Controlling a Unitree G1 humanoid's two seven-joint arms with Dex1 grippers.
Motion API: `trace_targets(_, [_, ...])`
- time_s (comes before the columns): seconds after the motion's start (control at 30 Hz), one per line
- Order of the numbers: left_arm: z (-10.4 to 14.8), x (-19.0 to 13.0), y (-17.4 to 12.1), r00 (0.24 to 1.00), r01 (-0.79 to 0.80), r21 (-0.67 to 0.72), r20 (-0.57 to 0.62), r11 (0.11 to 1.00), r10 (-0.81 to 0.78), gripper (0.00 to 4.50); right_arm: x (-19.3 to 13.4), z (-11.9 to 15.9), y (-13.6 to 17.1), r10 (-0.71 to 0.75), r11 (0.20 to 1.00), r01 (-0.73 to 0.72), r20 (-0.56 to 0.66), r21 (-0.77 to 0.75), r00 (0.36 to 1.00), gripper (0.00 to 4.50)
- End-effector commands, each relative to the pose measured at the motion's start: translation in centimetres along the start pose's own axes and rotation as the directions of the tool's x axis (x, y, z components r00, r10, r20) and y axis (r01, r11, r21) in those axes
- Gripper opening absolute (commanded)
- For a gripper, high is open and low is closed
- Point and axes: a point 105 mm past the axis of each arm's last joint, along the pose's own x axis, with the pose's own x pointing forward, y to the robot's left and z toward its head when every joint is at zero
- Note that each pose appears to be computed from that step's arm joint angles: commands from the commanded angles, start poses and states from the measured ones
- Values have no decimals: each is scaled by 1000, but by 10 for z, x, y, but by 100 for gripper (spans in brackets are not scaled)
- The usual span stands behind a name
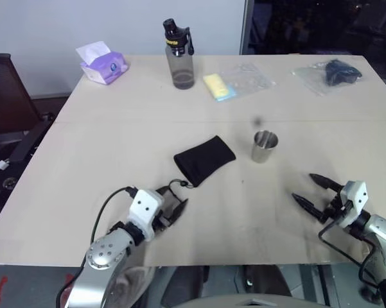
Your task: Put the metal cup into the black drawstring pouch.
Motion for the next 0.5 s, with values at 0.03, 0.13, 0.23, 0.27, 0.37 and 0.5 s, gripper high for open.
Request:
trace_targets(0.03, [17,-5,1,998,7,20,63,1000,-9,335,-7,9,-5,-15,999,16,27,-38,1000,434])
trace_targets(0.13, [18,-7,2,998,12,2,62,1000,-12,335,-7,9,-5,-13,999,14,29,-37,1000,434])
trace_targets(0.23, [18,-7,2,998,13,1,62,1000,-13,335,-6,9,-3,-11,999,12,33,-35,999,434])
trace_targets(0.27, [18,-7,2,998,13,1,61,1000,-13,335,-5,8,-3,-10,999,11,34,-34,999,434])
trace_targets(0.37, [18,-7,2,998,14,3,59,1000,-14,335,-5,8,-2,-8,999,9,36,-31,999,434])
trace_targets(0.5, [19,-7,3,998,15,14,61,1000,-16,335,-5,9,0,-1,1000,2,47,-25,999,434])
